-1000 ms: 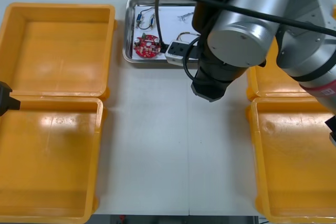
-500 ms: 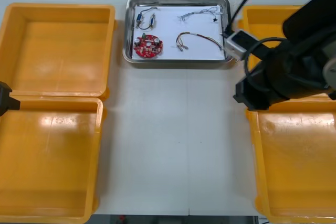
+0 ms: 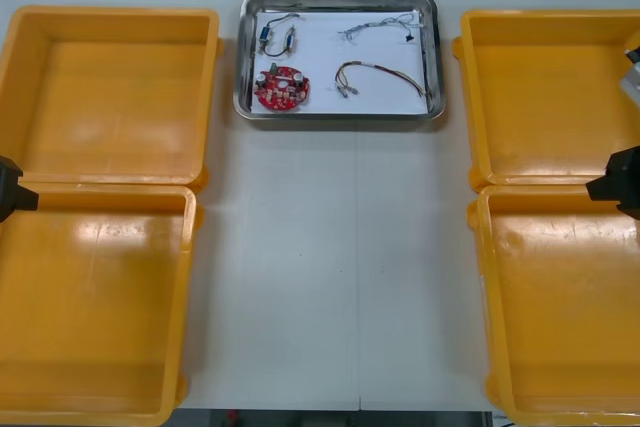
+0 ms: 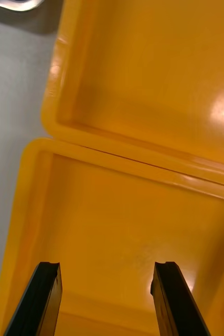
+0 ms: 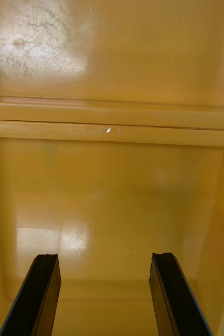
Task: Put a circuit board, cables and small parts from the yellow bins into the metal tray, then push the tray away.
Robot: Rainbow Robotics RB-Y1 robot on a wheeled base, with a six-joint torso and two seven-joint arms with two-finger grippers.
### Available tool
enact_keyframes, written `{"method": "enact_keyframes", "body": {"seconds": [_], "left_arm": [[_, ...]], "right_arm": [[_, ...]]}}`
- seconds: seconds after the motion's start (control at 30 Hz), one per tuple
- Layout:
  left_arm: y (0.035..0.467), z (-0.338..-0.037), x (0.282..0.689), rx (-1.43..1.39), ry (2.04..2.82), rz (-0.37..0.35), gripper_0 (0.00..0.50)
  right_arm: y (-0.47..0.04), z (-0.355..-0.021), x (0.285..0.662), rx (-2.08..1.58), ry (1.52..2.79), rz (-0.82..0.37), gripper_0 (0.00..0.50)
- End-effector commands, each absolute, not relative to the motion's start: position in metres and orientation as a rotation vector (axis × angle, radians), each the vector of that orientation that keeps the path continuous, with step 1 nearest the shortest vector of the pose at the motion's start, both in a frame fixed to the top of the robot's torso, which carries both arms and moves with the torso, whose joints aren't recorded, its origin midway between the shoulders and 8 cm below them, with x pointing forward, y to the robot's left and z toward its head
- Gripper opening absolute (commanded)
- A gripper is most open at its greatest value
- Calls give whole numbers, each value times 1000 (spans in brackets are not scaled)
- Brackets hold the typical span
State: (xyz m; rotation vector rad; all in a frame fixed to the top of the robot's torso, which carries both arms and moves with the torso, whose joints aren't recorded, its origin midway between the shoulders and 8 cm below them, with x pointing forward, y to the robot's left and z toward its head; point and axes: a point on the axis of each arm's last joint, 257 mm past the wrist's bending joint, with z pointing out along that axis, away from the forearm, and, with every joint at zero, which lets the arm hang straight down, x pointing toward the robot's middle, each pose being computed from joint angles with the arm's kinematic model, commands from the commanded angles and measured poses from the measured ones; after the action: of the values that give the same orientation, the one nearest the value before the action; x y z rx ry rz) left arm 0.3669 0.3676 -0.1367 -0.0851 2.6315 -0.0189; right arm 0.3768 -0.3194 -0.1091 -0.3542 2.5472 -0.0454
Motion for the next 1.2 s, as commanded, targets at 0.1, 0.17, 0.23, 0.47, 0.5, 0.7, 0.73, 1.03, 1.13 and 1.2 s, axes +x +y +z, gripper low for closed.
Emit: {"method": "enact_keyframes", "body": {"seconds": [0.1, 0.17, 0.23, 0.47, 0.5, 0.7, 0.73, 1.03, 1.13, 1.2], "left_arm": [[371, -133, 363, 37, 2614, 29, 500], [371, -133, 363, 37, 2614, 29, 500], [371, -133, 363, 37, 2614, 29, 500], [371, -133, 363, 37, 2614, 29, 500], [371, -133, 363, 37, 2614, 29, 500], [371, -133, 363, 37, 2614, 29, 500], [371, -133, 363, 37, 2614, 29, 500], [371, -133, 363, 37, 2614, 29, 500], [371, -133, 363, 37, 2614, 29, 500], [371, -133, 363, 37, 2614, 29, 500]], "right_arm": [[-366, -104, 377, -140, 2577, -22, 500], [-376, -105, 380, -77, 2582, 7, 500], [-384, -106, 381, -31, 2583, 24, 500], [-413, -122, 373, 55, 2613, -51, 500], [-415, -126, 371, 61, 2622, -56, 500], [-417, -139, 369, 101, 2657, -9, 500], [-416, -140, 369, 102, 2659, 0, 500], [-407, -147, 369, 98, 2665, 38, 500], [-405, -145, 369, 82, 2662, 35, 500], [-402, -146, 369, 68, 2664, 34, 500]]}}
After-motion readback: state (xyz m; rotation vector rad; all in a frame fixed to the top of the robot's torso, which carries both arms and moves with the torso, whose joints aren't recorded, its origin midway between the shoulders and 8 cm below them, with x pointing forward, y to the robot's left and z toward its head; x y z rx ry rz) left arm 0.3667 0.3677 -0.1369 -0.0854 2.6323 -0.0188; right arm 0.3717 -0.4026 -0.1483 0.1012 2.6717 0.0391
